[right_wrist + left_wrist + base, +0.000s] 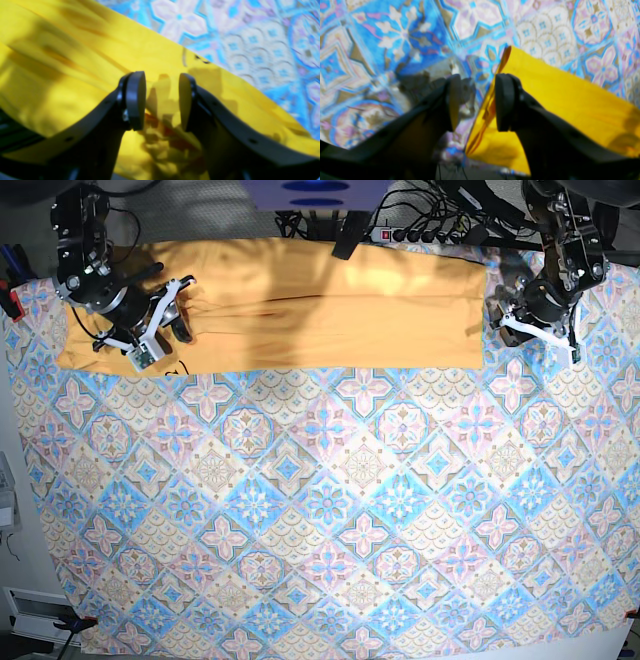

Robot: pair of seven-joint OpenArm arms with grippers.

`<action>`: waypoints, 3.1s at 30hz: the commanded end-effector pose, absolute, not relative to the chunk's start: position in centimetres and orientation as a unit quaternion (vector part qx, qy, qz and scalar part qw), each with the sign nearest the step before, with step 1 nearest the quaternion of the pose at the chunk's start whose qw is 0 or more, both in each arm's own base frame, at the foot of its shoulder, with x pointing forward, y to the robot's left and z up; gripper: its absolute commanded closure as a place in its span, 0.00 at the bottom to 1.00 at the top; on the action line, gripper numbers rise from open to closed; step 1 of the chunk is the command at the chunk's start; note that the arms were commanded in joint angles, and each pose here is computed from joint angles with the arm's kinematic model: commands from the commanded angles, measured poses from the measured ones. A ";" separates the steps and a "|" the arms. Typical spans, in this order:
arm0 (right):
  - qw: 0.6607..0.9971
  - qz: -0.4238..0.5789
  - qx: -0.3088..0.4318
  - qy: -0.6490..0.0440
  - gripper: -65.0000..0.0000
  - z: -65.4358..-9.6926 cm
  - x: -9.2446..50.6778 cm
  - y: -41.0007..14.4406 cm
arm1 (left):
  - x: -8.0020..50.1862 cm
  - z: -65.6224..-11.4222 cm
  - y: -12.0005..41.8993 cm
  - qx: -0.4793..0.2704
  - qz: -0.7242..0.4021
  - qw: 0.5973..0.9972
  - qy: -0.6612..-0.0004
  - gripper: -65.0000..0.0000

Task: Fold the T-shirt properly
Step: 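Regrasp the shirt's folded ends with both grippers, then adjust the left gripper's grip on the shirt end near it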

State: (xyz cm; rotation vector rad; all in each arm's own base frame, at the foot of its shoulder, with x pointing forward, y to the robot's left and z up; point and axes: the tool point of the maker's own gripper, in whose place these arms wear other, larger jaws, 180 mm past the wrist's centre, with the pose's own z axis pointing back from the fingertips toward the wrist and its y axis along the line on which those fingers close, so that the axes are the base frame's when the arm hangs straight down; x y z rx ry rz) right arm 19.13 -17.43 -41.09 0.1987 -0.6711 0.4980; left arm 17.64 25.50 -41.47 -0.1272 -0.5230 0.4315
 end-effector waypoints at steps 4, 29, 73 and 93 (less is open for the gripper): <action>0.903 0.250 0.109 -0.332 0.67 -40.8 19.2 -16.5 | 17.1 -43.4 26.1 -0.076 0.230 0.948 -0.208 0.61; 0.903 0.248 0.110 -0.333 0.67 -40.8 19.2 -16.5 | 17.5 -42.9 23.6 -0.179 0.184 0.952 -0.164 0.18; 0.904 0.245 0.109 -0.333 0.67 -40.8 19.1 -16.7 | 18.2 -45.0 17.6 -0.235 0.123 0.956 -0.127 0.75; 0.903 0.250 0.112 -0.332 0.67 -40.7 19.0 -16.3 | 19.0 -42.2 24.0 -0.186 0.188 0.945 -0.194 0.74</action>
